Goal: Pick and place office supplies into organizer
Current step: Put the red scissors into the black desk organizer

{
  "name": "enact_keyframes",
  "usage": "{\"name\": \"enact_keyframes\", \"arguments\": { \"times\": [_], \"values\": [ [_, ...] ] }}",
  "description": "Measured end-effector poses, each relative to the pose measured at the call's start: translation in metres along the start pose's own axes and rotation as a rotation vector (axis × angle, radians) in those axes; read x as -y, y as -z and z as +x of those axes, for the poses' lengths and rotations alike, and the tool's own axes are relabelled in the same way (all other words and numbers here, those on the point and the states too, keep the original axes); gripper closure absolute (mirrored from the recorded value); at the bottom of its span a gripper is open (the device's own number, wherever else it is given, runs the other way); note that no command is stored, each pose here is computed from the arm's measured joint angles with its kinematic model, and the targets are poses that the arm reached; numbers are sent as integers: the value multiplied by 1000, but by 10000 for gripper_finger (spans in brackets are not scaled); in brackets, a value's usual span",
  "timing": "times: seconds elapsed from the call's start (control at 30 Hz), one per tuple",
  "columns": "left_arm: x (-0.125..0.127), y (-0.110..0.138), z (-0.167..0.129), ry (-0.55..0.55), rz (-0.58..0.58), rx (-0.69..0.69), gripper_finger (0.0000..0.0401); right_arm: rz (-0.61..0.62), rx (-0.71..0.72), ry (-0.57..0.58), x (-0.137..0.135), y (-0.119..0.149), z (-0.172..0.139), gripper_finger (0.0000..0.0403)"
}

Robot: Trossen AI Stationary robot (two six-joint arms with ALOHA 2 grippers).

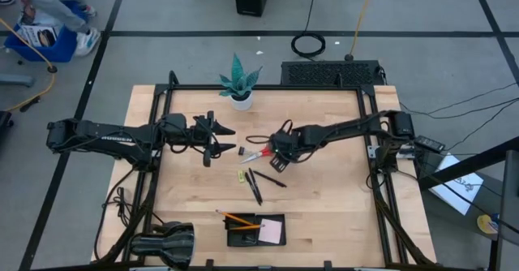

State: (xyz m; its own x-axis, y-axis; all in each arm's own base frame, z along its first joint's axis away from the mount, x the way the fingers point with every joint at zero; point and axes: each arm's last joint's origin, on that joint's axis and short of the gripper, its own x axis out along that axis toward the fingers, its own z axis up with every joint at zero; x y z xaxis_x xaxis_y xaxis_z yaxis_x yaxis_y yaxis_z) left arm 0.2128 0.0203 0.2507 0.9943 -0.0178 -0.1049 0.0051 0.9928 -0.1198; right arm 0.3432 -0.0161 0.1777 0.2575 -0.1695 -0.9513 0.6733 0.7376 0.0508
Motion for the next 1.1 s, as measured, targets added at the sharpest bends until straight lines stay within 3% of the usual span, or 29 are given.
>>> {"name": "enact_keyframes", "arguments": {
  "times": [0.33, 0.7, 1.1],
  "values": [
    [-1, -5, -6, -21, 5, 22, 176, -13, 89, 35, 1, -7, 3, 213],
    [7, -25, -48, -19, 63, 99, 176, 24, 72, 3, 7, 5, 20, 214],
    [8, -23, -51, -47, 60, 77, 176, 54, 109, -22, 13, 7, 30, 216]
  ]
}}
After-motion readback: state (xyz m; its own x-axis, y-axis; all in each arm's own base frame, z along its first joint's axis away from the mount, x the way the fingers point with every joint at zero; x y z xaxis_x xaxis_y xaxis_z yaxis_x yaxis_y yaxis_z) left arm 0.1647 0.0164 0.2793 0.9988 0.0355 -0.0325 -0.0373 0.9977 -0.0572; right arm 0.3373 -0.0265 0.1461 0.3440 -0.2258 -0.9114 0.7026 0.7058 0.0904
